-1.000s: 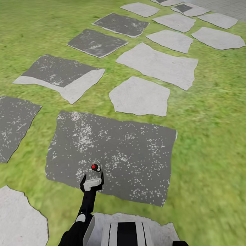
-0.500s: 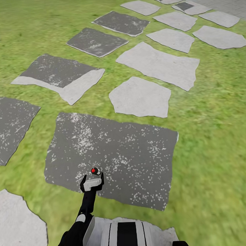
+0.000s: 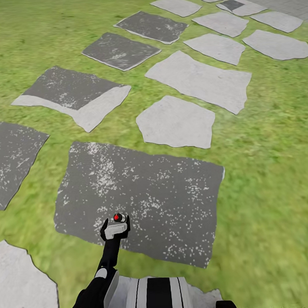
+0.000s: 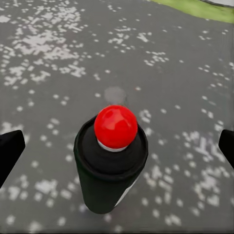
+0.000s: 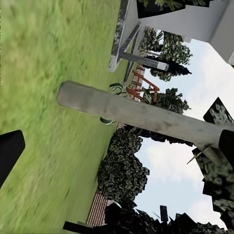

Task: In the garden, pick up the pesticide atomizer on the floor and spray pesticide onto both trees until each tree trunk is fully covered.

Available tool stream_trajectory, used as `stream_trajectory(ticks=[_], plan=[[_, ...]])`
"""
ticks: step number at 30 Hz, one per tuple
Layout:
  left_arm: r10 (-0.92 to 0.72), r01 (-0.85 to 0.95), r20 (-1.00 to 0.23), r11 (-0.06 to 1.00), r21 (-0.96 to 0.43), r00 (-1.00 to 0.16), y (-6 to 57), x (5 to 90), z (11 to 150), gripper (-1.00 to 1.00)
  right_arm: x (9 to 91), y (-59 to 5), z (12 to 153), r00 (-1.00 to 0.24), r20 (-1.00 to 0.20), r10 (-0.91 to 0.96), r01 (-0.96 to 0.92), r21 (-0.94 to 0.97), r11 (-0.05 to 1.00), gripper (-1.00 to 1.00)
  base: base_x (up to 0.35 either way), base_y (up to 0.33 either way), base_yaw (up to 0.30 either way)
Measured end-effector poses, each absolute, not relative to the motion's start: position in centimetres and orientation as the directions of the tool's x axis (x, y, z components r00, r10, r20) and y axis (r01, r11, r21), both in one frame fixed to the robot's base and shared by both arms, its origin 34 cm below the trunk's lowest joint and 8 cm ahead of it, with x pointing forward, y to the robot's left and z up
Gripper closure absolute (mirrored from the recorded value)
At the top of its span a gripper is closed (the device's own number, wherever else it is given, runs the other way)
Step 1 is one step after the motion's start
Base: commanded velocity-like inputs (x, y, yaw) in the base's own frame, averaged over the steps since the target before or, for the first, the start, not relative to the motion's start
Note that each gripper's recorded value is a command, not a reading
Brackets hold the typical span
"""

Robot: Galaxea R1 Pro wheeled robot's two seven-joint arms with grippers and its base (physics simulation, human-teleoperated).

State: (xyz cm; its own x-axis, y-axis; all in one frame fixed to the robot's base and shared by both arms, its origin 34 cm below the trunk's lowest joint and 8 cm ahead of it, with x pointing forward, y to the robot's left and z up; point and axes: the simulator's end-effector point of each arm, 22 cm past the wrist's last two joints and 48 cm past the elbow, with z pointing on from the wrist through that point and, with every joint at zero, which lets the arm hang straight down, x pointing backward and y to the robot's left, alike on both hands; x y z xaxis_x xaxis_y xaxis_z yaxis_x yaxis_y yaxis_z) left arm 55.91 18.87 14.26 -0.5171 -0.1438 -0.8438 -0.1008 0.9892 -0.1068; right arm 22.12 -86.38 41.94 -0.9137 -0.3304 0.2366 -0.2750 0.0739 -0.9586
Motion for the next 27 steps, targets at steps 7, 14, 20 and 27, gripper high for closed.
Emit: stream_trajectory(ticks=[7,14,20,27], plan=[[-0.144,-0.102,-0.84,0.989,-0.106,-0.524,18.87,55.63,13.85,-1.0,22.06,-86.38,41.81,-0.912,0.244,-0.33,-0.283,-0.956,0.074,-1.0,0.001,0.0,0.0],[-0.144,-0.102,-0.835,0.989,-0.105,-0.531,18.86,55.34,13.45,-1.0,21.99,-86.38,41.68,-0.91,0.251,-0.33,-0.29,-0.954,0.074,-1.0,0.0,0.0,0.0],[-0.144,-0.103,-0.836,0.989,-0.105,-0.529,18.9,55.36,13.49,-1.0,22.0,-86.38,41.68,-0.91,0.251,-0.33,-0.291,-0.954,0.074,-1.0,0.0,0.0,0.0],[-0.141,-0.101,-0.857,0.989,-0.104,-0.495,19.01,55.76,14.21,-1.0,22.0,-86.38,41.68,-0.91,0.251,-0.33,-0.291,-0.954,0.074,-1.0,0.0,0.0,0.0]])
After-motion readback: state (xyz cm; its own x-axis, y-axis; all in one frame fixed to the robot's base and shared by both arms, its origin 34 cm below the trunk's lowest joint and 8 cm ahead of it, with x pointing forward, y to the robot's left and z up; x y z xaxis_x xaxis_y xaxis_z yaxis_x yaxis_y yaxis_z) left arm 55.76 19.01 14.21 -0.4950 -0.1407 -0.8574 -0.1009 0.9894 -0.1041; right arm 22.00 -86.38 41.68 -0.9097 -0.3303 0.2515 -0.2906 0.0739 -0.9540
